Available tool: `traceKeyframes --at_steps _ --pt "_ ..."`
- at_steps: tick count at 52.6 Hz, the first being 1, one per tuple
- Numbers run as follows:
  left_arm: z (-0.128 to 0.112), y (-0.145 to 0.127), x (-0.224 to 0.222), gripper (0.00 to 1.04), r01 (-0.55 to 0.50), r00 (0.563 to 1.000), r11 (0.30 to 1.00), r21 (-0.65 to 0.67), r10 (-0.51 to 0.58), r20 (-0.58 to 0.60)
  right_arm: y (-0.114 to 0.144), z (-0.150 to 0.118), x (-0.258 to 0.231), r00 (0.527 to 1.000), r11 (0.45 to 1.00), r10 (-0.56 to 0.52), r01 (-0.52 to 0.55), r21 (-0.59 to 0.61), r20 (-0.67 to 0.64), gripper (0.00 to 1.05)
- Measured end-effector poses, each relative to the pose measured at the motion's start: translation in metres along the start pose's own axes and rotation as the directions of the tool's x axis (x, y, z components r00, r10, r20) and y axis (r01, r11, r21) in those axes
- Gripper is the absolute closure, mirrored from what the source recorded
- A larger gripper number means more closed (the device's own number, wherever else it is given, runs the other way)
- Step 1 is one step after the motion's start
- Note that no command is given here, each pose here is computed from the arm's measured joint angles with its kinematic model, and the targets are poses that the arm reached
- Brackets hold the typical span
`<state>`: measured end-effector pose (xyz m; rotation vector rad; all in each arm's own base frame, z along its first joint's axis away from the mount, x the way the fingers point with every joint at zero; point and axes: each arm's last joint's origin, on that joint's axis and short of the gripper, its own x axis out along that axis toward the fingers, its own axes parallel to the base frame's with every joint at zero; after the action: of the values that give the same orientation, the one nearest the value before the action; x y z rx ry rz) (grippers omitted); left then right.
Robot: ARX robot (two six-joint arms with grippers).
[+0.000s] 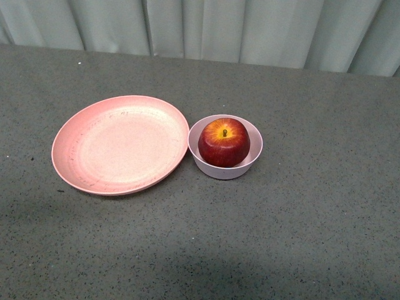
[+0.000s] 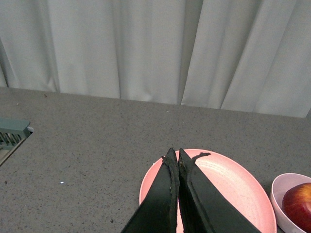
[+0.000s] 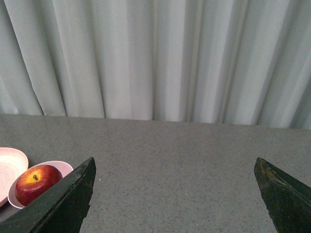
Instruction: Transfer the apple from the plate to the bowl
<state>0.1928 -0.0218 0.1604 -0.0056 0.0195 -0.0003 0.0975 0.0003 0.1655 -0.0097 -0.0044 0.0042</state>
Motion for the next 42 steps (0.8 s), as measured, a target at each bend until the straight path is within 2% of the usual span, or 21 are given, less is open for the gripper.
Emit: traceKeyframes --at_steps 14,20,42 --pt "0.001 0.014 -0.030 1.01 0.025 1.000 1.000 -0.001 -0.025 0.005 0.000 0.000 0.000 1.000 1.000 0.000 0.000 0.000 0.000 0.09" --pt "0.001 0.021 -0.037 1.01 -0.004 1.000 1.000 -0.002 0.004 0.006 0.000 0.000 0.000 1.000 1.000 0.000 0.000 0.000 0.000 0.09" --pt "0.009 0.021 -0.060 1.01 0.002 0.999 1.000 -0.001 -0.002 0.033 0.000 0.000 0.000 1.000 1.000 0.000 0.000 0.000 0.000 0.09"
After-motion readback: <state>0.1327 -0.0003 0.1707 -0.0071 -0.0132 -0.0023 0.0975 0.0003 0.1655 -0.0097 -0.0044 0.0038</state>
